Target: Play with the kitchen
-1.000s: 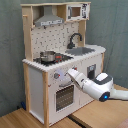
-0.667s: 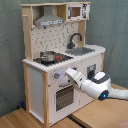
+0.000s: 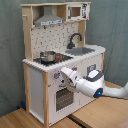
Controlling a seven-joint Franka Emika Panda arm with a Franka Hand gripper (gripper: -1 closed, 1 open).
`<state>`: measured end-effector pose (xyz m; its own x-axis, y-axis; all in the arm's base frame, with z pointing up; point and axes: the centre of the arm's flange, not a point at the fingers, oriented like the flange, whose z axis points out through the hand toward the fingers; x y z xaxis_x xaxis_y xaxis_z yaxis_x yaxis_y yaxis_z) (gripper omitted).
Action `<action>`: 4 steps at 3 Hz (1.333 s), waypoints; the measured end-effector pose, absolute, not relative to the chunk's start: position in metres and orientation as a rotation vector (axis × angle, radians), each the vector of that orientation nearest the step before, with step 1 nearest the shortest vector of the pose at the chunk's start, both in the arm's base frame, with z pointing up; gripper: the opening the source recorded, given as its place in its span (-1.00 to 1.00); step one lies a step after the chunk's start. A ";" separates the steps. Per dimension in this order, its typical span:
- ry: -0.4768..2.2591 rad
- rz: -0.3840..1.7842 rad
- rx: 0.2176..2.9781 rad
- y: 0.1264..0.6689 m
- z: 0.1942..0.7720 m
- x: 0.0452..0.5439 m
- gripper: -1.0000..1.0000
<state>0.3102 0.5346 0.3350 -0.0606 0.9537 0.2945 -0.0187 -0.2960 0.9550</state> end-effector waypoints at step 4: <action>1.051 1.527 1.441 0.539 0.324 0.350 -1.00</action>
<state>0.3501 0.5388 0.3241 -0.0601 0.9310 0.3599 0.0036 -0.3604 0.9328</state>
